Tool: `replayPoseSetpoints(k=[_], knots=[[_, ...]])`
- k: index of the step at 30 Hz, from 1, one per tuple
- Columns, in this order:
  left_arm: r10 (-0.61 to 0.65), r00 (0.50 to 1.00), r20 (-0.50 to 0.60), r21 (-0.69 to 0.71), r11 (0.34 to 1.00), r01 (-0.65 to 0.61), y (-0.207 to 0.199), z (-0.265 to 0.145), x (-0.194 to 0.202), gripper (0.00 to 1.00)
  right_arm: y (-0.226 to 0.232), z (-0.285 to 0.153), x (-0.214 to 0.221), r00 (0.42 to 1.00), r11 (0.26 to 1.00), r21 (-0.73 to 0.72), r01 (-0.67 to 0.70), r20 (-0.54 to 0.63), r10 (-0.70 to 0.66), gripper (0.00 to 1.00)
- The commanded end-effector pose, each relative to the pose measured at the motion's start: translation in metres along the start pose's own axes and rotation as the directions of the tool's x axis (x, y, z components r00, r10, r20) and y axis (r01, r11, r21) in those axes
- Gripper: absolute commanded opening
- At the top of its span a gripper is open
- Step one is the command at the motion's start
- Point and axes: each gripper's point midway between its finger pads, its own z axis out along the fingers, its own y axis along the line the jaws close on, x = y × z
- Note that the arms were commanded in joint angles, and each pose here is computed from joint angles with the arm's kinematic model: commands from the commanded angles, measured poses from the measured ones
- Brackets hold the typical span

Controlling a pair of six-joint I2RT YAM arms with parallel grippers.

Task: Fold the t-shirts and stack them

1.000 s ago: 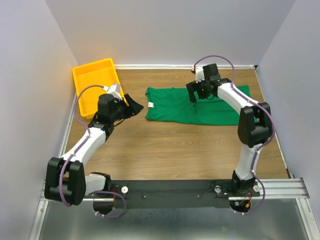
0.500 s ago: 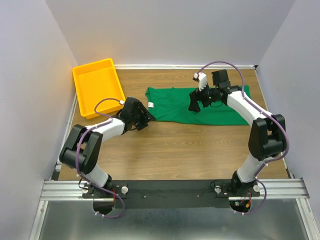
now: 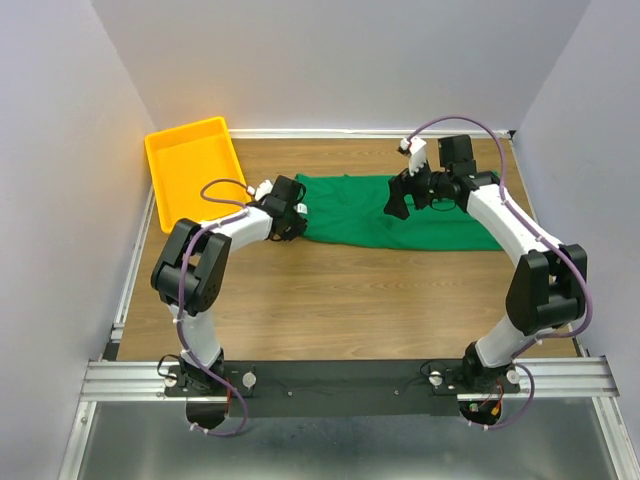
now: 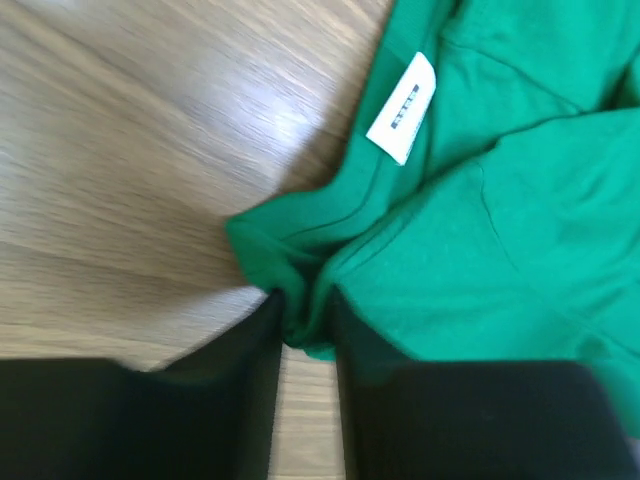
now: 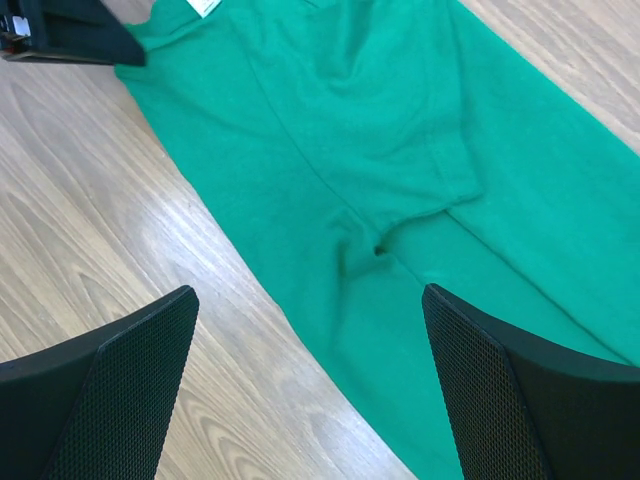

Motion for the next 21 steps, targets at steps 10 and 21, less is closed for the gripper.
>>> replayPoseSetpoints(k=[10, 21], knots=[[0.255, 0.951, 0.173, 0.047, 0.963, -0.267, -0.028, -0.005, -0.106, 0.08, -0.003, -0.013, -0.005, 1.000, 1.000, 0.009, 0.008, 0.030, -0.008, 1.00], [0.433, 0.884, 0.179, 0.141, 0.878, -0.458, -0.082, 0.008, -0.175, 0.14, -0.013, 0.001, 0.014, 0.999, 1.000, 0.009, 0.027, -0.025, -0.027, 1.00]])
